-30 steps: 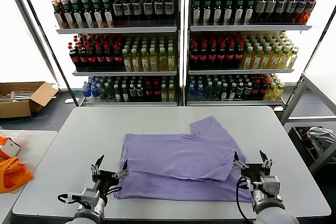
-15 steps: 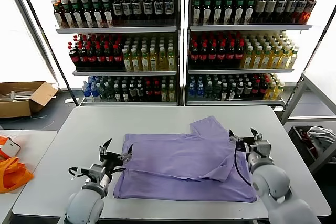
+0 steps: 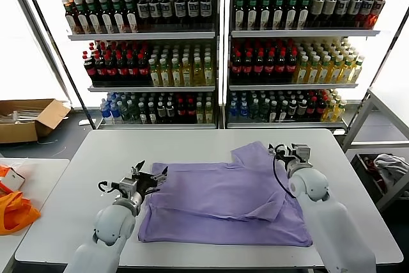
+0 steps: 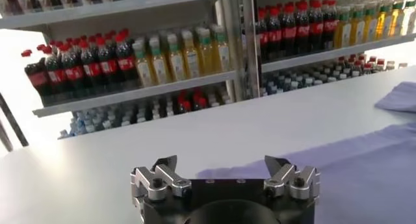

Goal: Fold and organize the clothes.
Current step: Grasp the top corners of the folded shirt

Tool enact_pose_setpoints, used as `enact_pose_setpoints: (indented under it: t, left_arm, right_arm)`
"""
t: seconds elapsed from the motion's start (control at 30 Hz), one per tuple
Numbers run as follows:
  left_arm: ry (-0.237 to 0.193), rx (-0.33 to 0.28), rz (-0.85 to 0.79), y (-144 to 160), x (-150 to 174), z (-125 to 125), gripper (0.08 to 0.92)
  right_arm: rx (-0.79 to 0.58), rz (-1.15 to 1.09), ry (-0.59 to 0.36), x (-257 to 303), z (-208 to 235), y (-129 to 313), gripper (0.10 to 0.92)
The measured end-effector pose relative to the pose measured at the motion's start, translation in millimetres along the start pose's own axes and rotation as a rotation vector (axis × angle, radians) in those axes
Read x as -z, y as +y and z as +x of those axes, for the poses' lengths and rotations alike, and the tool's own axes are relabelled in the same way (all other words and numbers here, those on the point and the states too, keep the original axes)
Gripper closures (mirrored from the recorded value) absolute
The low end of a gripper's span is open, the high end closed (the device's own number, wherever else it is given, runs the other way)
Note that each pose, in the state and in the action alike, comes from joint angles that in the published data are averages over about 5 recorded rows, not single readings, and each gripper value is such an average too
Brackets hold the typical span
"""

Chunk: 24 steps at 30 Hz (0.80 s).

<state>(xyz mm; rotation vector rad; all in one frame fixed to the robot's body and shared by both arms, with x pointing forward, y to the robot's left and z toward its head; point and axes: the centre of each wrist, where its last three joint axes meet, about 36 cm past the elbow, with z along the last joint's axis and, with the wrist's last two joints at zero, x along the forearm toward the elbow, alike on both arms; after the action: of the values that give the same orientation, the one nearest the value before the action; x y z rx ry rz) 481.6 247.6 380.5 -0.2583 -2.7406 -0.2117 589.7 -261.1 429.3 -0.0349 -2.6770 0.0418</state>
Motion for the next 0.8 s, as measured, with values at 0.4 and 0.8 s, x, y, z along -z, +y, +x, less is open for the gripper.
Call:
enact_pose_setpoints:
  t: [0.4,0.8]
  left_arm:
    - [0.031,0.003,0.024,3,4,-29,0.176]
    - [0.048,0.003,0.043,5,0,-28,0.177]
  right_arm:
    - [0.009,-0.010,0.033,14,-37,22,0.200]
    - [0.014,-0.013,0.071,5,-47,39,0.200]
